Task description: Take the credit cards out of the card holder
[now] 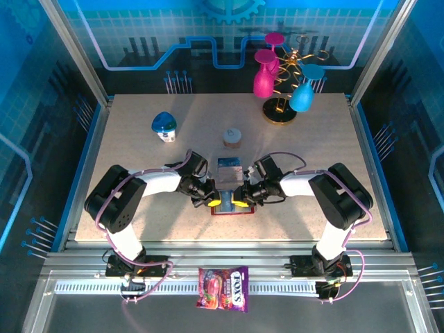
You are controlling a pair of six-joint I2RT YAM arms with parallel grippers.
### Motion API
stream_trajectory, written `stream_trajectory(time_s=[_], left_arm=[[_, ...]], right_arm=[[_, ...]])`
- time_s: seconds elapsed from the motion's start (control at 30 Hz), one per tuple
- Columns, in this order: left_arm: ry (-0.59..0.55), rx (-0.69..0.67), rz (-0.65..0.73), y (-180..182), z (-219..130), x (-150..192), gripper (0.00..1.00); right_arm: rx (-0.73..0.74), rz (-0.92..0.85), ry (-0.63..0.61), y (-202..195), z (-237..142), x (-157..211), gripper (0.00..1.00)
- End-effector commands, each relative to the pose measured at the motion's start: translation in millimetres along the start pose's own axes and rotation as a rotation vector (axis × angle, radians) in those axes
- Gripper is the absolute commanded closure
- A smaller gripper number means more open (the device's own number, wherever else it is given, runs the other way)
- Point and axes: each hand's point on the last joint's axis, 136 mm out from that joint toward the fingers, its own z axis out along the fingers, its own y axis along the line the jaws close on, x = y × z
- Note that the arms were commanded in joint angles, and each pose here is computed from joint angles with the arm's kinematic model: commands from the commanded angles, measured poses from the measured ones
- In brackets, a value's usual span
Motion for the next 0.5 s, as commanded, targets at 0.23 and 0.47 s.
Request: stream_trajectory(time_s=[0.23,0.47], left_arm=[[0.025,-0.083,-0.020,19.7,5.9,5.6,1.00],[0.023,-0.084,-0.020,19.4,5.5,5.4,1.00]], right_arm=[[-0.015,0.030,-0.004,-6.2,-1.3,1.2,0.85],[0.005,0.026,-0.013,-10.2,-8.6,1.3,0.88]])
